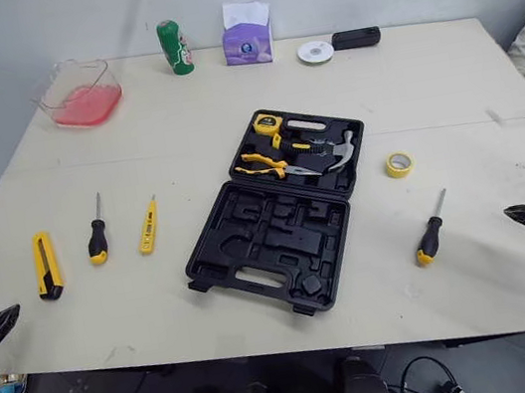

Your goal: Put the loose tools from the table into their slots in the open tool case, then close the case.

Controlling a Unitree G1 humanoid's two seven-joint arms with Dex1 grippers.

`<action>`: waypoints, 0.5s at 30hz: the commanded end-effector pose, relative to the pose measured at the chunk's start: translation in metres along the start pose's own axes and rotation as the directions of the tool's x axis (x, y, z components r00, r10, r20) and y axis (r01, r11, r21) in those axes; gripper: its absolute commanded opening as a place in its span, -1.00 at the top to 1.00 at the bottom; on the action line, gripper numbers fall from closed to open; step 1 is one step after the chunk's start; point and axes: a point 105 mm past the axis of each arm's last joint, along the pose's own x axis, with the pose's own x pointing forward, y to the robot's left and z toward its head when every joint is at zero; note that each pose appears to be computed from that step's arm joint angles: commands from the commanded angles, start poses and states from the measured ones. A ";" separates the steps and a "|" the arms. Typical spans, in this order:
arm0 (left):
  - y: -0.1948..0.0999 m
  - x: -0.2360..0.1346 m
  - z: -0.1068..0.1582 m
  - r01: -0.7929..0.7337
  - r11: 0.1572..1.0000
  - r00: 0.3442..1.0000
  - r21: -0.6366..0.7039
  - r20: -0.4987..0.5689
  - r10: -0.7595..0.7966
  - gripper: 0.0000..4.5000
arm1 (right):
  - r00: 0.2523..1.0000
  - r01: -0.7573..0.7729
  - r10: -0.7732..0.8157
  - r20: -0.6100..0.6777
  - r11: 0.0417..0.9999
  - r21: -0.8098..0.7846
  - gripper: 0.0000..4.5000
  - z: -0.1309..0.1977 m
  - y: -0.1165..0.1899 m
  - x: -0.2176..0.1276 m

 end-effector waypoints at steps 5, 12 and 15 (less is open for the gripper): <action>0.006 0.008 0.008 -0.022 0.999 1.000 0.035 0.002 0.022 -0.99 | 0.998 0.050 -0.050 0.023 0.998 0.024 -1.00 0.007 -0.002 -0.008; 0.009 0.007 0.009 -0.028 0.999 1.000 0.038 -0.002 0.028 -0.99 | 0.999 0.042 -0.042 0.019 0.999 -0.002 -1.00 0.008 0.002 -0.008; 0.012 0.006 0.008 -0.037 0.999 0.999 0.037 -0.007 0.037 -0.99 | 0.999 0.042 -0.042 0.017 0.999 -0.001 -1.00 0.007 0.003 -0.008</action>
